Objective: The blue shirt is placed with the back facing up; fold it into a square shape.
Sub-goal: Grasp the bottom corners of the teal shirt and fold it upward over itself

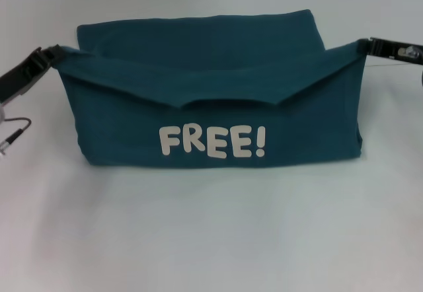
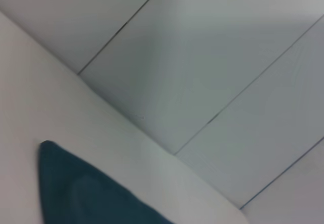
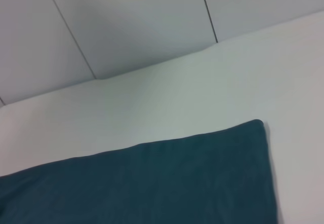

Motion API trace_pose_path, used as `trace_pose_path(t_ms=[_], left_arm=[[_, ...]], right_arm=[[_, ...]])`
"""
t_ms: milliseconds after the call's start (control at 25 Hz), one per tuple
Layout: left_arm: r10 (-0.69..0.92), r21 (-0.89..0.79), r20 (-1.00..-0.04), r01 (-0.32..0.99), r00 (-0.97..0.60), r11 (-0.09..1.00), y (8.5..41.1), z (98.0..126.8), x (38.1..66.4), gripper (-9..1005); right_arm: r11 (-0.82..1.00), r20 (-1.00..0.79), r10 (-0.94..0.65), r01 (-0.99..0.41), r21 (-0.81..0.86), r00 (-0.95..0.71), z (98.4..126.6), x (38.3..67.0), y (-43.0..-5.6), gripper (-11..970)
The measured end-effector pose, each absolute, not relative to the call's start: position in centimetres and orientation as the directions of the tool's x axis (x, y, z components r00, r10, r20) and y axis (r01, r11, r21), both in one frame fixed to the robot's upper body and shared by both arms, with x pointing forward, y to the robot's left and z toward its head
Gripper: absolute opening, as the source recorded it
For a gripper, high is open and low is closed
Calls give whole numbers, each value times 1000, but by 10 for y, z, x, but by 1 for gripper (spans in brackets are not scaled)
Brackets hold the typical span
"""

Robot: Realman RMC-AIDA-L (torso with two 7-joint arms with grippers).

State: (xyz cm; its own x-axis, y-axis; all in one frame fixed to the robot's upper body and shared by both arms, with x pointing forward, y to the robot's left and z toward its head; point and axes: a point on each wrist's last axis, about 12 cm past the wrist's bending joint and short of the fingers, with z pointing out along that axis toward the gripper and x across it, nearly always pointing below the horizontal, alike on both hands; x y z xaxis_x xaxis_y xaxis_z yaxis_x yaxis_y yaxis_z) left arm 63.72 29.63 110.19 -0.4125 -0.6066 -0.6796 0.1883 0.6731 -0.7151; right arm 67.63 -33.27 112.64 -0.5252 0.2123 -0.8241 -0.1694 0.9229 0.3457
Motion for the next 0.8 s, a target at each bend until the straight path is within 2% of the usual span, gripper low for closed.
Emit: trace_pose_path(t_ms=[360,800], left_arm=[[-603,-712,-661,121,-446,692,282,1077,631,16],[-608,-711,-660,104,-441,695,278,1073,630,24]], right_arm=[[944,-820,206,-114,311,-534,1104,672,-324,34],[948,-821,205,-98,301,-533,1100,672,-322,83]])
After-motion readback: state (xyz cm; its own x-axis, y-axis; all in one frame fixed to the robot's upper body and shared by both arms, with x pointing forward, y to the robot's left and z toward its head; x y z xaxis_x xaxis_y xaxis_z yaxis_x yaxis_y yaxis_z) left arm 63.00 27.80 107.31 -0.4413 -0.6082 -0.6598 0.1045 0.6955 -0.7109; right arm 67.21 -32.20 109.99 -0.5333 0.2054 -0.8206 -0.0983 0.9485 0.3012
